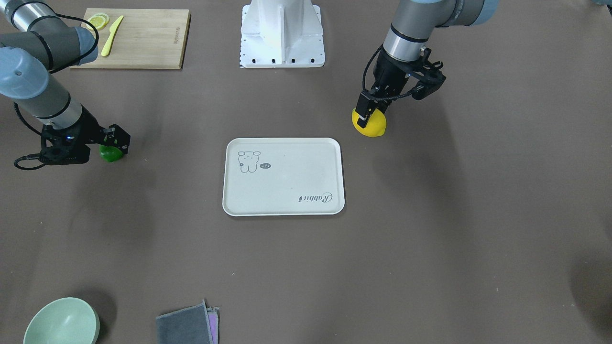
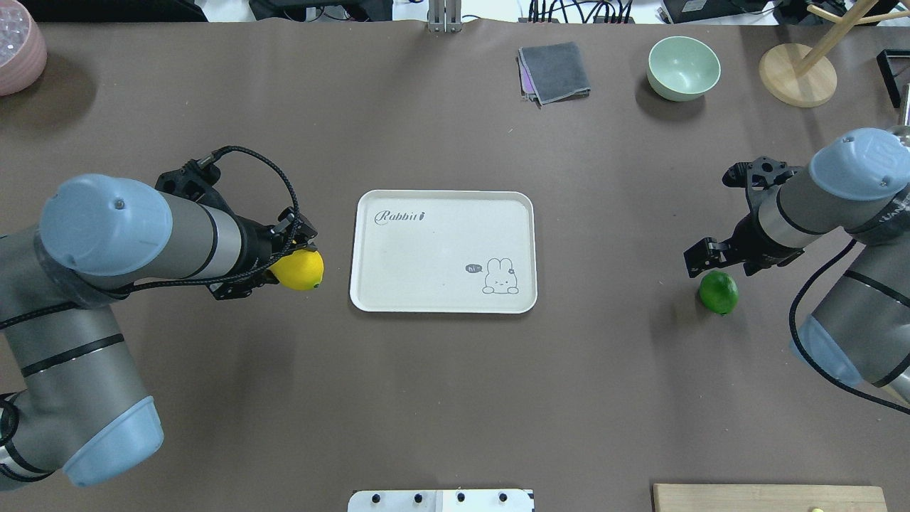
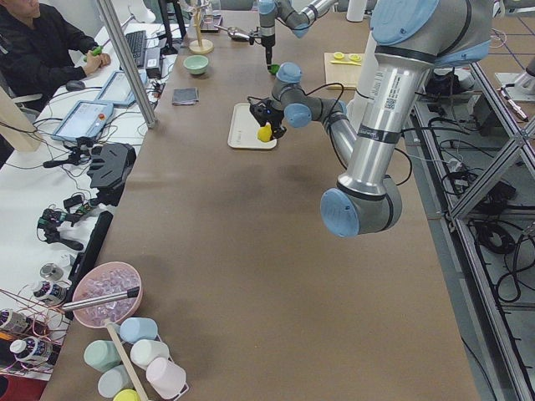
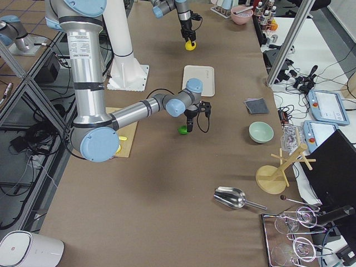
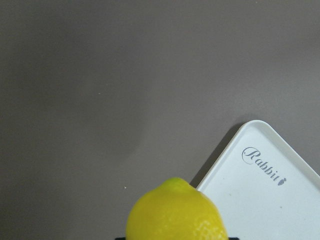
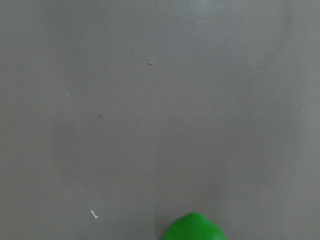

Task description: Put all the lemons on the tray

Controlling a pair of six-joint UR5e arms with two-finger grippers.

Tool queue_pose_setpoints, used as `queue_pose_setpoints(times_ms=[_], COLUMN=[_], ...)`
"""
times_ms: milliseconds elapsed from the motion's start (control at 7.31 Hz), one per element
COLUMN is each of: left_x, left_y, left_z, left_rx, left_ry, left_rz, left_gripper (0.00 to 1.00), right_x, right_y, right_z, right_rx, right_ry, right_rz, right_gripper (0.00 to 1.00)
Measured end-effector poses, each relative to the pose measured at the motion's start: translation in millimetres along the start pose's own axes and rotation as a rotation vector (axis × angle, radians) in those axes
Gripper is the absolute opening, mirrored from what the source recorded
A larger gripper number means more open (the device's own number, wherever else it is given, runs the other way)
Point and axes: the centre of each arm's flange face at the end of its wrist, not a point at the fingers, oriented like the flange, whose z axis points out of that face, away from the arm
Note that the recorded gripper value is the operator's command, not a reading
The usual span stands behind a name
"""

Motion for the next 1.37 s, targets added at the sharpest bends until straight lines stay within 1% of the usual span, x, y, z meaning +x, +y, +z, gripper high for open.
queue_pose_setpoints(times_ms=[137,274,410,547,684,821,957,1368], left_x=[7,15,23,27,31,36,40,43], left_y=[0,1,3,4,4,4,5,4], left_z=[0,2,5,8,14,19,24,36], left_rx=[0.0,-0.001,-0.002,0.0,0.002,0.003,0.004,0.007], left_ry=[0.007,0.013,0.017,0.016,0.012,0.01,0.008,-0.009], left_rz=[0.016,0.022,0.025,0.025,0.025,0.025,0.025,0.05], left_gripper=[0.0,0.0,0.0,0.0,0.0,0.0,0.0,0.0], right_x=[1,4,6,6,5,2,-4,-35], right_y=[5,9,12,13,13,12,9,-17], right_z=[6,11,14,17,19,18,11,-40], right_rx=[-0.007,-0.013,-0.016,-0.019,-0.022,-0.022,-0.016,0.031], right_ry=[0.01,0.021,0.029,0.032,0.034,0.031,0.015,-0.09], right_rz=[-0.002,-0.003,-0.005,-0.008,-0.01,-0.013,-0.015,-0.01], right_gripper=[1.0,0.89,0.61,0.23,0.0,0.0,0.0,0.0])
